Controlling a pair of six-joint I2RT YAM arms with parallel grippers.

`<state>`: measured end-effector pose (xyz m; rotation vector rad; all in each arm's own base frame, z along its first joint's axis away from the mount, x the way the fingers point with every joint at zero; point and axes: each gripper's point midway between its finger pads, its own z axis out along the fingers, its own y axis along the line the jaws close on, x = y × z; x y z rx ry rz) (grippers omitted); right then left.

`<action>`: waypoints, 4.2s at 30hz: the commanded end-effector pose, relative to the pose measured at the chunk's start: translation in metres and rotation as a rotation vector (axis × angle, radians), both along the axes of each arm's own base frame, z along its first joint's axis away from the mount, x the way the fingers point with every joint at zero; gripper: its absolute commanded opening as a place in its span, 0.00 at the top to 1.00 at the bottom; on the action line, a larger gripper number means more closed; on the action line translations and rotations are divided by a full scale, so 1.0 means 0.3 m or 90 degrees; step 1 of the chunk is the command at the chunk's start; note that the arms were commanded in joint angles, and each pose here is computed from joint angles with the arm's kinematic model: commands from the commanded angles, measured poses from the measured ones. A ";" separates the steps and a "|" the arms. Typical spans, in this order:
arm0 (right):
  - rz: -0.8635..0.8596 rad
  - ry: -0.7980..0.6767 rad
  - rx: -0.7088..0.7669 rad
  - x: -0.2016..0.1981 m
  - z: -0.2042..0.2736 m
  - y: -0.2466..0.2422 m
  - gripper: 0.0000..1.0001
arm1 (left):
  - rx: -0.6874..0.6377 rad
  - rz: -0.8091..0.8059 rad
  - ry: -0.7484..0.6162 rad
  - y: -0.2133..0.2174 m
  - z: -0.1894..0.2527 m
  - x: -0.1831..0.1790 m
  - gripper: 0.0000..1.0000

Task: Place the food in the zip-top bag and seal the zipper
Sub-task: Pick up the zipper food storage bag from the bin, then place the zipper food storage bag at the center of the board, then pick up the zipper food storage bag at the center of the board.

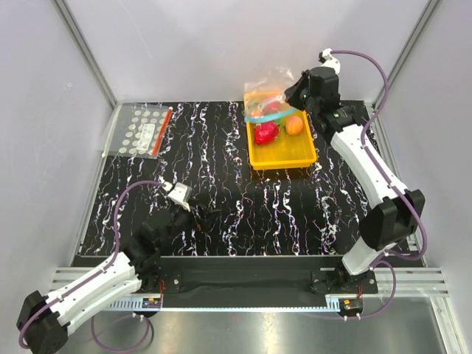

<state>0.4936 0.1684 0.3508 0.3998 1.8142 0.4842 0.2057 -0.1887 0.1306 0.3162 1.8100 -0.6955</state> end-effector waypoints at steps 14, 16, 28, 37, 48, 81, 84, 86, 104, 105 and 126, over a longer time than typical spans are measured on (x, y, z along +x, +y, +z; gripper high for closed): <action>0.507 0.051 0.016 -0.457 -0.189 0.264 1.00 | -0.033 0.034 -0.090 0.010 0.210 0.012 0.01; 0.510 0.051 0.004 -0.480 -0.203 0.253 1.00 | -0.034 0.033 -0.092 0.006 0.215 0.015 0.01; 0.392 0.192 0.013 -0.483 -0.276 0.179 1.00 | -0.010 0.047 -0.115 -0.005 0.263 0.045 0.01; 0.448 0.354 0.062 -0.626 -0.382 0.227 1.00 | 0.018 0.062 -0.133 -0.025 0.278 0.071 0.01; 0.480 0.463 0.058 -0.742 -0.660 0.227 0.94 | 0.091 0.005 -0.076 -0.071 0.204 0.053 0.01; 0.295 0.489 0.183 -1.018 -0.842 0.086 0.33 | 0.118 -0.060 0.130 -0.303 -0.107 0.127 0.01; 0.294 0.501 0.197 -1.033 -0.873 0.102 0.34 | 0.116 -0.065 0.159 -0.316 -0.160 0.121 0.01; 0.296 0.506 0.202 -1.043 -0.885 0.111 0.34 | 0.119 -0.061 0.179 -0.319 -0.196 0.123 0.04; 0.239 0.477 0.265 -1.012 -0.987 0.119 0.36 | 0.057 -0.083 0.273 -0.324 -0.339 0.091 0.60; 0.237 0.475 0.264 -1.004 -0.990 0.119 0.36 | 0.057 -0.084 0.273 -0.324 -0.340 0.090 0.60; 0.223 0.449 0.241 -0.841 -1.029 0.174 0.46 | 0.070 -0.088 0.278 -0.301 -0.374 0.067 0.63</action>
